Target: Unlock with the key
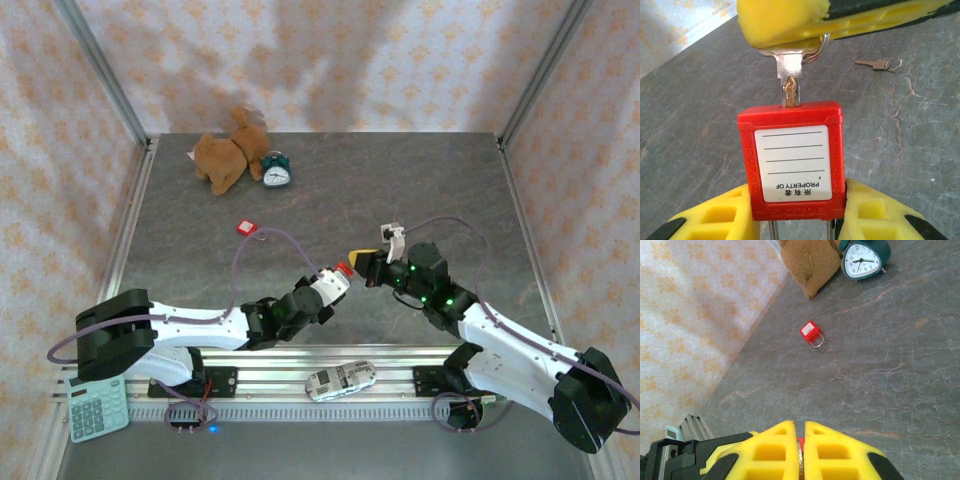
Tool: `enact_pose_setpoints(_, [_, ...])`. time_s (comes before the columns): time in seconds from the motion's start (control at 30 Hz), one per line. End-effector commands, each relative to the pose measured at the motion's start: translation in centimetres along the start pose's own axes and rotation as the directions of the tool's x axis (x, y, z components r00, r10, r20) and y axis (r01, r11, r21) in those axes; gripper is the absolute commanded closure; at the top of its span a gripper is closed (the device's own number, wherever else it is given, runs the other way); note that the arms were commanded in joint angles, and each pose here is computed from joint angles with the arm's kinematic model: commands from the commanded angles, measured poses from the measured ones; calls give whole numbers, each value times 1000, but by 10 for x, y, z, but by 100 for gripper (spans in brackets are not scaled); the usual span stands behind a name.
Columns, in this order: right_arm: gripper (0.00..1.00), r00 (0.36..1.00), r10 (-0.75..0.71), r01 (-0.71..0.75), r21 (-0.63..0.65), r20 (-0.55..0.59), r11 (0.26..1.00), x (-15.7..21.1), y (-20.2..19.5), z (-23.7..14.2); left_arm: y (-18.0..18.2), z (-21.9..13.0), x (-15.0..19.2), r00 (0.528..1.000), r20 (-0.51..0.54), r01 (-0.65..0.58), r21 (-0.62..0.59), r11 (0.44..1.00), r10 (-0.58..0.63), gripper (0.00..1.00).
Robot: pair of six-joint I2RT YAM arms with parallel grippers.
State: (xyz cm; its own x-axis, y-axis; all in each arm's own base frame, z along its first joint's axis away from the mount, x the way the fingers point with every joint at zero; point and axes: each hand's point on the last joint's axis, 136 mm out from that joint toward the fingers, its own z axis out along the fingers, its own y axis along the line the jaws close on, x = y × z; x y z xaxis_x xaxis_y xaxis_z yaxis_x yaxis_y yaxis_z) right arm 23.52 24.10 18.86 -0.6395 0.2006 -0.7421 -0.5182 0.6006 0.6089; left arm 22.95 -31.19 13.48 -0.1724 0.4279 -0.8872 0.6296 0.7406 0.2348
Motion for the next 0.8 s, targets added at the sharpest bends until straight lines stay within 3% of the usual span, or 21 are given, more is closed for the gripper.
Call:
enact_pose_setpoints(0.0, [92, 995, -9, 8, -3, -104, 1000, 31, -5, 3, 16, -7, -62, 974, 174, 151, -15, 988, -146, 67])
enact_pose_setpoints(0.2, [92, 987, -64, 65, -2, -149, 998, 43, 0, 6, 21, -6, -68, 970, 173, 177, -4, 984, -173, 68])
enact_pose_setpoints(0.77, [92, 979, -45, 39, -33, -198, 999, 60, 3, 13, 39, -12, -82, 942, 226, 252, 10, 968, -248, 69])
